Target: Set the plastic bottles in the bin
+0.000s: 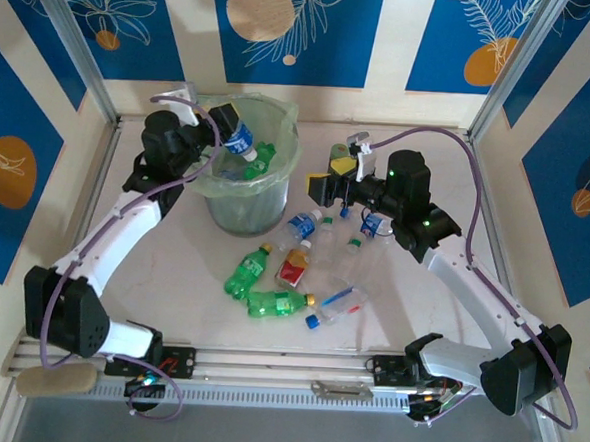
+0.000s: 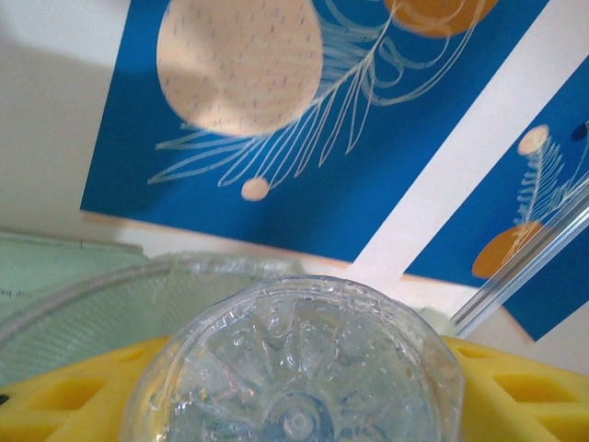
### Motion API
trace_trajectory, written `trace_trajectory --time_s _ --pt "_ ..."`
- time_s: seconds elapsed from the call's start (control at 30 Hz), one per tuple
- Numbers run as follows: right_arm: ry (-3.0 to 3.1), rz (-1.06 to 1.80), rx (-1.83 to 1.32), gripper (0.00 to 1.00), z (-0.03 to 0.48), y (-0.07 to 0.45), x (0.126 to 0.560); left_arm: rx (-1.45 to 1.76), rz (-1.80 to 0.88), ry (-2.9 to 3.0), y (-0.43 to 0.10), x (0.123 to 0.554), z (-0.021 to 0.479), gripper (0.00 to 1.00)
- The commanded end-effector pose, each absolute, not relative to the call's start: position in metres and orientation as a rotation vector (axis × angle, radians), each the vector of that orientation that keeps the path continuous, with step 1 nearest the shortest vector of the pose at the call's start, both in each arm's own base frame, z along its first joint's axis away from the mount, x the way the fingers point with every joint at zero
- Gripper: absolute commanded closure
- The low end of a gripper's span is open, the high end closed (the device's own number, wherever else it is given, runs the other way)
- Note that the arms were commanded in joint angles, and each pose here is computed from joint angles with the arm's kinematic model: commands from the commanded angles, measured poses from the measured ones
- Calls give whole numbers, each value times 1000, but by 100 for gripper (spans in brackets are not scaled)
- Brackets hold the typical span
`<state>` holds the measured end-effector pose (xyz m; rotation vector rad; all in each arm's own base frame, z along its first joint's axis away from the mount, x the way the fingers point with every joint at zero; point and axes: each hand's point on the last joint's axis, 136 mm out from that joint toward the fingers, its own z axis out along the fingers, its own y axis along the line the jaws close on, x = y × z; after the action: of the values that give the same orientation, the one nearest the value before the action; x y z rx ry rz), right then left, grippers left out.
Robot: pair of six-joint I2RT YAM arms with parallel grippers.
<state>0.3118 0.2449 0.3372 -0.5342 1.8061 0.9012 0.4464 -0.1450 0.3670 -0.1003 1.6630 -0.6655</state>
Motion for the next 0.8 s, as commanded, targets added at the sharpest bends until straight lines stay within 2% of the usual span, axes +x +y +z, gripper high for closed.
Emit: trace_trajectory --time_s 0.0,0.17,0.27,0.3,0.33,0.77 --pt "1805 892 -507 8 340 241 316 -58 -696 1705 -155 455 359 32" --pt "1815 877 -494 9 338 238 317 -66 -698 1775 -159 463 338 27" --pt "1822 872 -491 9 336 237 318 -71 -691 1793 -158 463 335 12" --pt "1825 870 -490 9 335 237 318 -72 -688 1791 -157 462 337 3" --pt "1826 868 -489 8 335 236 318 -71 -686 1789 -156 461 339 0" --pt "1857 737 -450 8 329 217 328 -87 -507 1632 -112 408 415 0"
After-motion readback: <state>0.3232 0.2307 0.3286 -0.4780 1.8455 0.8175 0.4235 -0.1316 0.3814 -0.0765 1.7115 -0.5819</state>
